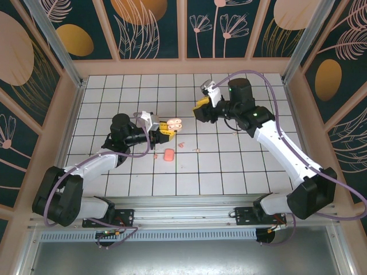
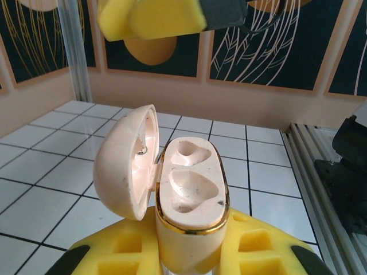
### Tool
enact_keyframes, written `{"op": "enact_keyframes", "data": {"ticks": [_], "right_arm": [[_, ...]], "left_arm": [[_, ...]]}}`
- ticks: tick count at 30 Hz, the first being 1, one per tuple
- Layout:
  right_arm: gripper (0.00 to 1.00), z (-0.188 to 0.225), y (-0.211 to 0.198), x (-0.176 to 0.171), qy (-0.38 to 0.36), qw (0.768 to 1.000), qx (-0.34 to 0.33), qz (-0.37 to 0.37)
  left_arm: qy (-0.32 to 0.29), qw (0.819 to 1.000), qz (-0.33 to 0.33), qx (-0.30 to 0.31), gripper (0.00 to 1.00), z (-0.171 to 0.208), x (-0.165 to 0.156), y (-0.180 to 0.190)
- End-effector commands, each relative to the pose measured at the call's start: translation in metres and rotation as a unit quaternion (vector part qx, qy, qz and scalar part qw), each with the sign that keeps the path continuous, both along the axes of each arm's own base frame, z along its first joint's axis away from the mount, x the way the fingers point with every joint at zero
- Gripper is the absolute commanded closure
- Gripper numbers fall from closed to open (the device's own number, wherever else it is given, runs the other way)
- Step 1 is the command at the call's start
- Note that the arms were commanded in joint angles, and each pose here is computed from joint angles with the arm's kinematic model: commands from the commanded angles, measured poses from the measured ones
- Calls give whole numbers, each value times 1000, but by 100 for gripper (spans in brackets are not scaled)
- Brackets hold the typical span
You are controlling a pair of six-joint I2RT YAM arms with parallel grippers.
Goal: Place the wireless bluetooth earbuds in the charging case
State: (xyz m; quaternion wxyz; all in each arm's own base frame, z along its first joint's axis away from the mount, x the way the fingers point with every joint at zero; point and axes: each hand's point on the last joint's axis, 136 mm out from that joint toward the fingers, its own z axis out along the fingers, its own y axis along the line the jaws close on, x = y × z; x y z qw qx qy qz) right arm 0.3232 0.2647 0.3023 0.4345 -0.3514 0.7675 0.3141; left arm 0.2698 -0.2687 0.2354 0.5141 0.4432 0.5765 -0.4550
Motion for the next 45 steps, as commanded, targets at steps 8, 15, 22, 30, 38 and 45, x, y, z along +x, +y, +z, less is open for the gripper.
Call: {"op": "enact_keyframes", "data": {"ticks": [8,15,22,30,38,45], "right_arm": [[59,-120,-102,48,310,899,-61,-303],[58,-175,-148,57,382,834,-120,-381],[58,-206,-165,85,374,840,-132,-370],[57,-245,-179,107,389,833,-147,-365],[56,-273,-179,108,409,828,-160,-348],[56,-286,-191,91,419,812,-197,-357]], "left_arm": [[4,1000,7,-3,85,-6,7,-2],[9,1000,12,3,85,-11,9,-2],[17,1000,16,8,85,-16,12,-3],[19,1000,22,13,85,-18,16,-3],[25,999,18,18,85,-22,19,-5],[30,999,19,16,85,-21,22,-6]]}}
